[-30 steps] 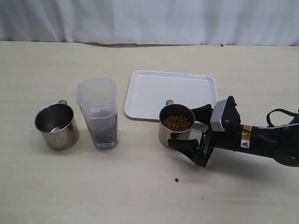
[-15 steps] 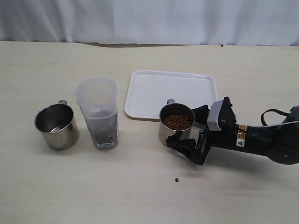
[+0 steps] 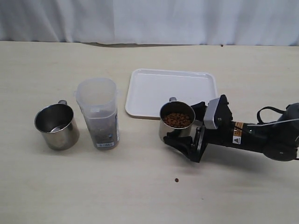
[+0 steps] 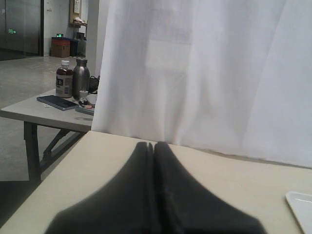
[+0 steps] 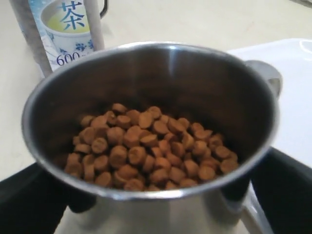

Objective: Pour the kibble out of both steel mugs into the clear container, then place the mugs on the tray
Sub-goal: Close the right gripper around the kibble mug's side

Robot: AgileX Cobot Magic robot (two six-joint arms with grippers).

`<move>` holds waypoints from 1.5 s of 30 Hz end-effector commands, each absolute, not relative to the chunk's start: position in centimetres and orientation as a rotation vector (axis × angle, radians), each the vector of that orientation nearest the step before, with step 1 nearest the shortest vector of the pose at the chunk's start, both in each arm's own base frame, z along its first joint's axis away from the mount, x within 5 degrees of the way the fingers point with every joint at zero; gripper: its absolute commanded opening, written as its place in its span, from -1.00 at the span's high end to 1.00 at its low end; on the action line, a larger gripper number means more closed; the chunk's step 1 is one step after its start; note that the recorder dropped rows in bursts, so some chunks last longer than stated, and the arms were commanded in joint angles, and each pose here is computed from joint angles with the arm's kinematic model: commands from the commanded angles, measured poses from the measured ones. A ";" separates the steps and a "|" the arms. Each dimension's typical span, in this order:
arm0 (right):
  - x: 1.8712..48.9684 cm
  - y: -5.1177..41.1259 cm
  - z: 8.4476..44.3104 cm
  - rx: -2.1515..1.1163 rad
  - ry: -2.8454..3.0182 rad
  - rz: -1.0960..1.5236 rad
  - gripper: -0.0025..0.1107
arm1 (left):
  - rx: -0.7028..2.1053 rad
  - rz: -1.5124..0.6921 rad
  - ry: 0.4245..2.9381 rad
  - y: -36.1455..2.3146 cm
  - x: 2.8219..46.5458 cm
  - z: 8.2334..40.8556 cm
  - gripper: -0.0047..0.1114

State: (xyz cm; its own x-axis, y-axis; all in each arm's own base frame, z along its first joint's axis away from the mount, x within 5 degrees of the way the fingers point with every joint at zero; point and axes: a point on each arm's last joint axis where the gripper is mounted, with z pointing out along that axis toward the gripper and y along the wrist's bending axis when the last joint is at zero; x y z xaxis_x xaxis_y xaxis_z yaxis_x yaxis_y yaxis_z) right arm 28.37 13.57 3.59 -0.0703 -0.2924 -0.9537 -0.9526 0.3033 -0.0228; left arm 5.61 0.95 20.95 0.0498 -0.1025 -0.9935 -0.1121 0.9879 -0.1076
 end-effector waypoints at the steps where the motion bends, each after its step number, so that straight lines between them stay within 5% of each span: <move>1: 28.4 14.6 3.7 -1.173 1.547 0.788 -0.38 | -0.175 -0.001 1.520 0.9 5.6 20.9 0.92; 12: 28.2 15.5 3.7 -1.210 1.505 0.751 -0.37 | -0.177 0.001 1.521 0.9 5.6 20.9 0.92; 22: 28.3 15.5 3.7 -1.185 1.524 0.752 -0.06 | -0.177 0.001 1.521 0.9 5.6 20.9 0.92; 33: 28.4 15.4 3.7 -1.168 1.536 0.756 -0.07 | -0.177 0.001 1.521 0.9 5.6 20.9 0.92; 39: 28.8 15.3 3.8 -1.109 1.571 0.742 -0.31 | -0.180 0.004 1.523 1.0 5.6 20.9 0.92; 45: 28.8 15.3 3.8 -1.089 1.589 0.761 -0.30 | -0.180 0.004 1.523 1.0 5.6 20.9 0.92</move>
